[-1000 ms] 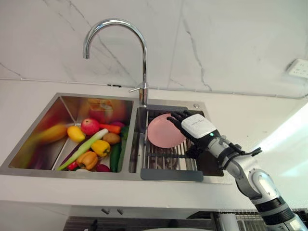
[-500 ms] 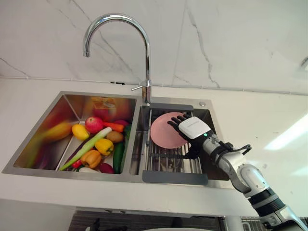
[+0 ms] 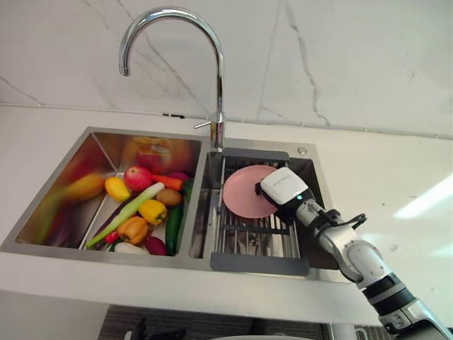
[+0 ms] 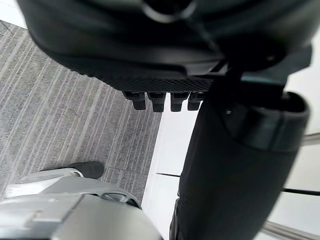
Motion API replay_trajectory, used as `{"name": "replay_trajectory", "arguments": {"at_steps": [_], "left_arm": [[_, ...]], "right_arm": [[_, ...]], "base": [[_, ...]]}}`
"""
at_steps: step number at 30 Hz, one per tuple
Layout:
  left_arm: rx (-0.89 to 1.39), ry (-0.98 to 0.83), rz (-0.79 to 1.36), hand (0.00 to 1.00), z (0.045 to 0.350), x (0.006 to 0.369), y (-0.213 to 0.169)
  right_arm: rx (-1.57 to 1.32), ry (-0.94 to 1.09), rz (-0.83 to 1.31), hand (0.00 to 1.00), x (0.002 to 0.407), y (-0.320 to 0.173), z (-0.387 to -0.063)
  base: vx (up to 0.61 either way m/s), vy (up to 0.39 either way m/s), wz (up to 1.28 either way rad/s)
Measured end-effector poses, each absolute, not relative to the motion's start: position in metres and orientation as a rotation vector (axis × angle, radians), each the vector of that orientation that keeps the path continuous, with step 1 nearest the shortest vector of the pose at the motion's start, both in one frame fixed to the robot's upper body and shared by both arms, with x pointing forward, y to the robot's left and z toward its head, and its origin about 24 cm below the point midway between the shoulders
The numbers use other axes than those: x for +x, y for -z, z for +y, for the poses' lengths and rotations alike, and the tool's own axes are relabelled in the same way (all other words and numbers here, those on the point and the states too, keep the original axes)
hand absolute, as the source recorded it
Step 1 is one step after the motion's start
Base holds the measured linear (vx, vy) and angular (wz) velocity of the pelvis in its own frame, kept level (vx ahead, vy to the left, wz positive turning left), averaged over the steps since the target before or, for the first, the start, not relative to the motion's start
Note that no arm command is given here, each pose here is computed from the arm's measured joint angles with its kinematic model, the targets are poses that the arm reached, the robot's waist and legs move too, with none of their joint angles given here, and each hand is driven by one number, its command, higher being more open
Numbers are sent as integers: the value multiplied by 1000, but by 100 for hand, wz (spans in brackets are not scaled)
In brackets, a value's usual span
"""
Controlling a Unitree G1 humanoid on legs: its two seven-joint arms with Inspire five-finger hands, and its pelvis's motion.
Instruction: Walk over to the sink, pick up the cup, carry it to the dishwasher, place the cup inside the dishwasher, then close the dishwasher door
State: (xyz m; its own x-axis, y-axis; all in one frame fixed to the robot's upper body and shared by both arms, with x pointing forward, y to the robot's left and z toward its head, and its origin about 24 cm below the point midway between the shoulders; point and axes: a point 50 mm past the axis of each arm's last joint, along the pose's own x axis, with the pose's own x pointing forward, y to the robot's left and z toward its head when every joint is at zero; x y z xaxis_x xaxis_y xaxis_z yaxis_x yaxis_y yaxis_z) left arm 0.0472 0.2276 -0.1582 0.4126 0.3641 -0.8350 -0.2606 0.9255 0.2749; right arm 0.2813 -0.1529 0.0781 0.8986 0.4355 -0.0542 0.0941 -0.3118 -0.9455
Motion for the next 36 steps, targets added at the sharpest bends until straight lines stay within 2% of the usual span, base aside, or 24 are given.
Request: {"name": "replay_trajectory", "arguments": {"at_steps": [2, 5, 19, 26, 32, 36], "left_arm": [[108, -394, 1071, 100, 227, 48, 158], [113, -398, 1054, 100, 228, 50, 157], [131, -427, 1042, 100, 228, 45, 156], [111, -433, 1017, 100, 221, 48, 157], [118, -492, 1010, 100, 223, 44, 156], [154, -555, 991, 100, 229, 40, 153]], "right_arm": [[-1871, -251, -481, 0, 287, -90, -152], [-1879, -238, -509, 0, 288, -82, -150], [-1602, -143, -461, 0, 290, -79, -154], [-1414, -73, -569, 0, 286, -114, -146], [-1214, 189, -679, 0, 280, -164, -171], [-1151, 261, -723, 0, 262, -172, -180]], "base": [[-24, 107, 1], [-44, 94, 3], [-18, 31, 2], [6, 82, -4], [-51, 118, -4], [-67, 67, -5]]}}
